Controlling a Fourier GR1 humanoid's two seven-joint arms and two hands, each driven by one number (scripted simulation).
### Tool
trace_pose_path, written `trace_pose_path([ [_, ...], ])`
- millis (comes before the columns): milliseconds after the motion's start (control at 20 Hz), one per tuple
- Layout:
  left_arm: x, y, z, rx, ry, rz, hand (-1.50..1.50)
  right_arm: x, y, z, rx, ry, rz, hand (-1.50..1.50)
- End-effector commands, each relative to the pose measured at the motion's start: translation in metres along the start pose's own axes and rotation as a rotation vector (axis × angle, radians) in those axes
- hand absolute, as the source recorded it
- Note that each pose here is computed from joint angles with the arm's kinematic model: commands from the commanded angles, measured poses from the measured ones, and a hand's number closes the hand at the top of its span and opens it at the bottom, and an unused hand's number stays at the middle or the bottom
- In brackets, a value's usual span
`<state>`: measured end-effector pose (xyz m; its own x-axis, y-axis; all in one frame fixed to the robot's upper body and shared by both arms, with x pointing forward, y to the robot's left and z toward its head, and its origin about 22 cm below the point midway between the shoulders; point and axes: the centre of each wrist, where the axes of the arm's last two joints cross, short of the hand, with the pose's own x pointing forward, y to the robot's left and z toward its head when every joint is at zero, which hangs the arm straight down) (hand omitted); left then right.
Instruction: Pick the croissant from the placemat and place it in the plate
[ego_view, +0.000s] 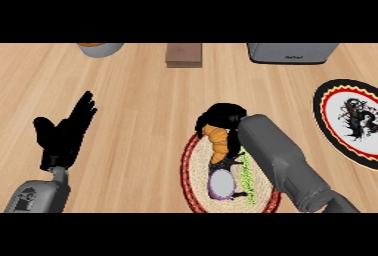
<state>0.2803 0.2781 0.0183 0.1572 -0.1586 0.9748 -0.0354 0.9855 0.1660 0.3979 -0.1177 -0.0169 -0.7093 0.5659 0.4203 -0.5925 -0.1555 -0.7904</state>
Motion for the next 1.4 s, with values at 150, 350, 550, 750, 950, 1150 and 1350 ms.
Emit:
trace_pose_path([
  [150,-0.006,0.013,-0.007,0.008,0.002,-0.017,0.0,0.015,0.006,-0.013,0.008,-0.091,-0.009,1.5],
  [350,0.011,0.016,-0.003,0.018,0.009,-0.004,0.0,0.003,0.008,-0.001,-0.05,-0.086,-0.031,1.5],
  [550,0.001,0.007,0.001,0.013,0.017,-0.003,0.0,-0.012,0.039,0.019,-0.259,-0.017,0.025,1.5],
  [750,-0.017,0.03,0.013,0.1,0.058,-0.004,0.0,-0.054,0.083,0.097,-0.267,0.08,0.005,1.5],
  [950,-0.021,0.034,0.021,0.136,0.073,0.002,0.0,-0.07,0.093,0.155,-0.506,0.1,0.021,1.5],
  [1150,-0.022,0.034,0.019,0.152,0.069,0.018,0.0,-0.071,0.065,0.19,-0.815,0.124,0.083,1.5],
  [1350,-0.027,0.043,0.03,0.127,0.06,-0.002,0.0,-0.067,0.069,0.235,-1.0,0.226,0.055,1.5],
])
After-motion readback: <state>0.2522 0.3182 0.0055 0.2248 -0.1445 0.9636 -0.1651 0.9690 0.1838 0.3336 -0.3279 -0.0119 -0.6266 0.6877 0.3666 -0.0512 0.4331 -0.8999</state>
